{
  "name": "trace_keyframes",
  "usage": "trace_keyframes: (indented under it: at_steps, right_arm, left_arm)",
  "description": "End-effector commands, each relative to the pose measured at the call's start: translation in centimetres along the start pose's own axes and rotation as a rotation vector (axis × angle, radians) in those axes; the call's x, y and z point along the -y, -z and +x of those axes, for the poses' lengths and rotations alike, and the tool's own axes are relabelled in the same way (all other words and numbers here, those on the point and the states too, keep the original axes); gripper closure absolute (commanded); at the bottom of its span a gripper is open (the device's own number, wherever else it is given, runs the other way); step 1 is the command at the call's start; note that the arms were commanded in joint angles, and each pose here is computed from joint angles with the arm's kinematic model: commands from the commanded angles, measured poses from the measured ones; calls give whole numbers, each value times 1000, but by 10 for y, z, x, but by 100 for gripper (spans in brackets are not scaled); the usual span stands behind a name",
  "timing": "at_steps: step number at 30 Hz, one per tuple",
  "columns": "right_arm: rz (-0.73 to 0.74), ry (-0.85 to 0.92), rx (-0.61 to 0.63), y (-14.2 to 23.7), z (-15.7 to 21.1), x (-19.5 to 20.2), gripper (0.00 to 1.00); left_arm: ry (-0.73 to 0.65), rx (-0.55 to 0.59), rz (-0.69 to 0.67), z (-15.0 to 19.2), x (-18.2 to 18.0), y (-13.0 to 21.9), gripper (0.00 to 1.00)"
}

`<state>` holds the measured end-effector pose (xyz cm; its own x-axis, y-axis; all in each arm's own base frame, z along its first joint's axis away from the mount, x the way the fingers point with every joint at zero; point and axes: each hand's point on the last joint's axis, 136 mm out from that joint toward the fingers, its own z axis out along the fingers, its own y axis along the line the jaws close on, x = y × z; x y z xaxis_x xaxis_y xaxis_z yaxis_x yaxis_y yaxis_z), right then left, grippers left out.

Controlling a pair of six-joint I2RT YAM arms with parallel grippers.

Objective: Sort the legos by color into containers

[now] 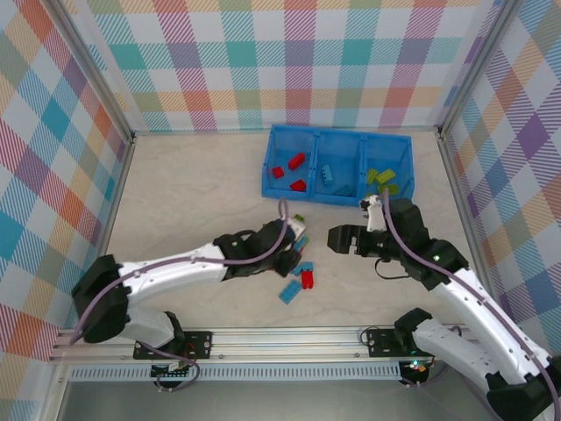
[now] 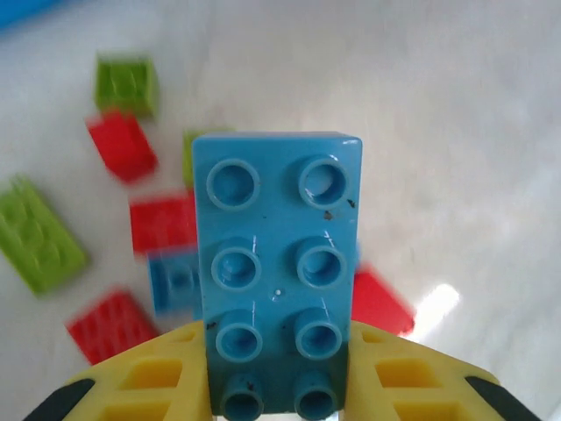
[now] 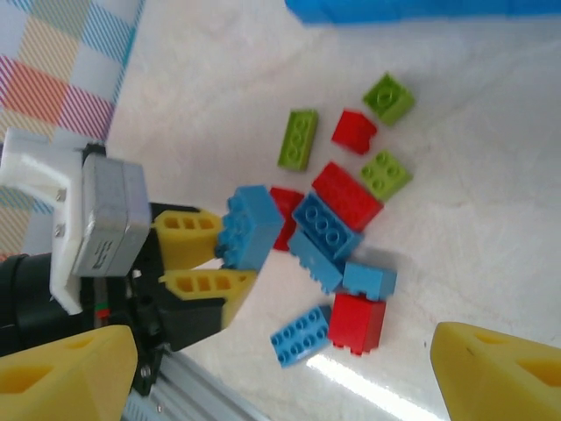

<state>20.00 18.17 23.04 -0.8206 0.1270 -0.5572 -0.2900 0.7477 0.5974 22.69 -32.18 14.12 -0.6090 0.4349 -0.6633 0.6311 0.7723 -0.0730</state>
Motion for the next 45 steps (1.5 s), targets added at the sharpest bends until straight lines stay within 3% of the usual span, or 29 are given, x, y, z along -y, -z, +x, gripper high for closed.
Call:
trace_keyframes:
  at_steps: [1,6,10,14,19,24,28,33,37,39,43,45]
  right_arm:
    - [34,-14,128,12,-23,1,13]
    - [40,-27,165,20,-24,3,12]
    - [36,-44,143,23,-17,3,12]
    - [49,-47,131,27,-10,7,13]
    - [91,-37,127,28,-7,15,12]
    - [113,-25,103,18,-4,22,12]
    - [168,-16,56,6,5,37,13]
    - [214,-55,-114,-25,28,50,15]
    - [195,-28,-243,-63,50,44,15]
    - [185,-25,-286,-82,57,40,16]
    - [136,-25,-347,-117,71,34,24]
    - [132,-39,-377,-132,78,37,29]
  left_arm:
    - [6,198,-106,-78,-11,-19,74]
    - [62,283,-121,-156,-24,-71,73]
    - [87,301,-174,-196,-45,-116,71]
    - [126,286,-132,-214,-49,-144,50]
    - [130,345,-75,-236,-39,-124,34]
    - [151,403,-1,-239,-27,-66,34]
    - [166,484,40,-213,-25,6,34]
    - [90,507,53,-150,-25,82,34]
    - [-68,415,118,-84,-9,114,31]
    - [-164,345,156,-52,-1,127,24]
    - [-432,196,308,16,16,145,2]
    - [-539,160,326,44,13,147,0]
